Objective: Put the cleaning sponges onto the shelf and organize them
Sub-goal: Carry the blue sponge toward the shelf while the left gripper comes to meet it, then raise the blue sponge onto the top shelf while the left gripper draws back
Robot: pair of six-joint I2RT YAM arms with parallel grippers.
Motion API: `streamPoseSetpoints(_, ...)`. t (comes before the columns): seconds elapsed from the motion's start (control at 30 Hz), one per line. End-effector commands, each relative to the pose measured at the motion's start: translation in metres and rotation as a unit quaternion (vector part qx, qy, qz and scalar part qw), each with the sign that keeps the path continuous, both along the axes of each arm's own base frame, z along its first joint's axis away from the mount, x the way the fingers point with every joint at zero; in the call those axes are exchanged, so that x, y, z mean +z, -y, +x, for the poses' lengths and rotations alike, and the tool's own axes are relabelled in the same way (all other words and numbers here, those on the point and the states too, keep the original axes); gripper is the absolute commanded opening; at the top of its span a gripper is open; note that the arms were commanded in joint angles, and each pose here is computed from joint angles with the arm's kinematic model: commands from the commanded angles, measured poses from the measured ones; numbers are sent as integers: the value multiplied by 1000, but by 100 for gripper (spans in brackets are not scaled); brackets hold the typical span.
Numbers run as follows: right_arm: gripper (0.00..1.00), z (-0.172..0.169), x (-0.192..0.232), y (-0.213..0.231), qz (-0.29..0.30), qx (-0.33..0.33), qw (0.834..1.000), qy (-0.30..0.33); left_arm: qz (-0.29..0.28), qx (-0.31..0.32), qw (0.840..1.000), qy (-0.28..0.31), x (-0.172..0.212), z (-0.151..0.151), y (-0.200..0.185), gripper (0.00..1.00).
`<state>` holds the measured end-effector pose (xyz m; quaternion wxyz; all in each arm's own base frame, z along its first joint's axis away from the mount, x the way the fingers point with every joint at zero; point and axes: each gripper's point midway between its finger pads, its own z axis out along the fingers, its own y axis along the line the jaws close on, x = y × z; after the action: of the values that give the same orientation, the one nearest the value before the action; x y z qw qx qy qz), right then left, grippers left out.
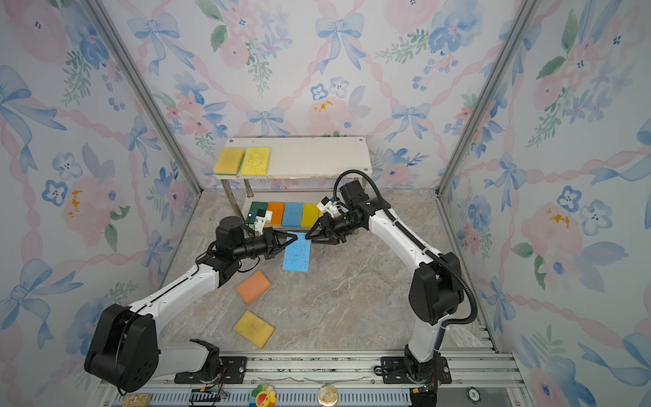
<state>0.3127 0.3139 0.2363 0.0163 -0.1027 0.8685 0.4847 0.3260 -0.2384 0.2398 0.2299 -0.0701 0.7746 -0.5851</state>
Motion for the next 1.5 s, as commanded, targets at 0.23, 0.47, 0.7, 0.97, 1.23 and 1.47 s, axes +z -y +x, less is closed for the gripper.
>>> streamPoseSetpoints(0.23, 64, -31, 7, -12, -18, -2, 1000, 20, -11, 89, 996, 14, 26, 32, -20, 8)
streamPoseSetpoints(0.47, 56, -38, 7, -25, -13, 7, 1000, 20, -17, 93, 995, 14, 31, 30, -26, 7)
streamPoseSetpoints(0.7, 46, -38, 4, -29, -25, -5, 999, 22, -20, 104, 994, 11, 28, 24, -36, 7)
streamPoseSetpoints(0.97, 40, -39, 3, -37, -23, -5, 999, 23, -27, 101, 994, 5, 28, 18, -38, 7)
streamPoseSetpoints(1.23, 27, -43, 8, -50, -14, 3, 1000, 25, -34, 104, 994, 3, 30, 18, -42, 6)
streamPoseSetpoints(1.47, 11, -43, 10, -46, -19, -4, 999, 29, -31, 106, 994, -2, 27, 18, -44, 7)
